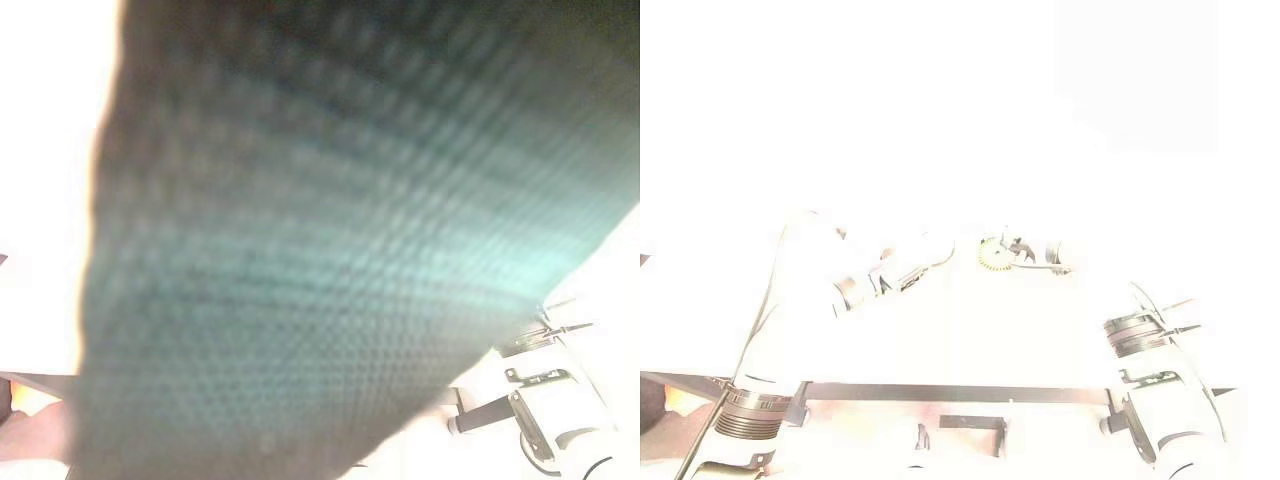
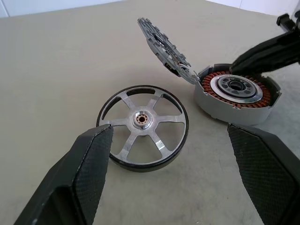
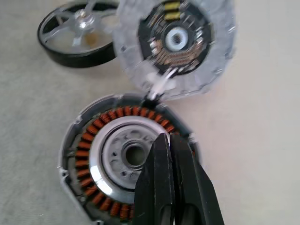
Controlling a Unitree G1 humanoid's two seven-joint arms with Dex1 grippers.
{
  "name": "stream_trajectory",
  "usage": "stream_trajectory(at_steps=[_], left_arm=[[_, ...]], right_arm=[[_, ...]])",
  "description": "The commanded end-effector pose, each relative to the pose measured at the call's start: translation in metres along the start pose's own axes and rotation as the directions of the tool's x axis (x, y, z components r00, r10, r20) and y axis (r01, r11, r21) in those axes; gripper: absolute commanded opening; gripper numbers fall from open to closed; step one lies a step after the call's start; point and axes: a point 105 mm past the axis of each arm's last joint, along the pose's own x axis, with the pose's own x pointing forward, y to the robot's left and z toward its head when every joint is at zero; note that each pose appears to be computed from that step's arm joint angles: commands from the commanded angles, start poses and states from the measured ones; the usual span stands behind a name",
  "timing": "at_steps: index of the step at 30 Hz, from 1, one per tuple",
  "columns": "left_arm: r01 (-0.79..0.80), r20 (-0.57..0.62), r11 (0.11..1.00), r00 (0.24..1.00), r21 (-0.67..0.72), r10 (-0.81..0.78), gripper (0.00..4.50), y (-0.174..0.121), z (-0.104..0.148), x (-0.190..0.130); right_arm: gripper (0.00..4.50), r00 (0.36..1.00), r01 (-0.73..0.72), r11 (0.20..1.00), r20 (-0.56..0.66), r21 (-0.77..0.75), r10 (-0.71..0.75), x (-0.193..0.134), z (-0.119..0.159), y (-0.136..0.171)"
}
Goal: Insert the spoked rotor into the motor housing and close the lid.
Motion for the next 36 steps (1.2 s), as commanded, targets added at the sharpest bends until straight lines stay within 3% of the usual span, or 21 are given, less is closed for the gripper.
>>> stream_trajectory(at_steps=[1,5,12,24,36], left_arm=[[-0.009,0.044,1.0,0.999,0.019,0.008,4.13,0.0,0.011,-0.003],[-0.01,0.04,1.0,0.999,0.019,0.01,4.13,0.001,0.01,-0.004],[-0.014,0.038,1.0,0.999,0.023,0.013,4.13,0.001,0.01,-0.005],[-0.033,0.042,0.999,0.999,-0.023,0.034,4.13,-0.001,0.007,-0.005],[-0.219,-0.105,0.946,0.974,-0.241,0.199,4.13,0.014,-0.031,-0.013]], right_arm=[[0.02,0.998,0.021,0.999,0.063,-0.032,-0.019,-0.005,0.022,-0.007],[0.02,0.999,0.005,1.0,0.049,-0.003,-0.005,-0.001,0.014,-0.001],[0.02,0.993,-0.039,0.998,-0.108,0.055,0.045,0.012,-0.046,0.028],[0.02,0.996,0.051,0.998,0.068,-0.021,-0.049,-0.012,0.019,-0.013],[0.02,0.997,0.062,0.997,0.051,-0.037,-0.06,-0.02,0.019,-0.018]])
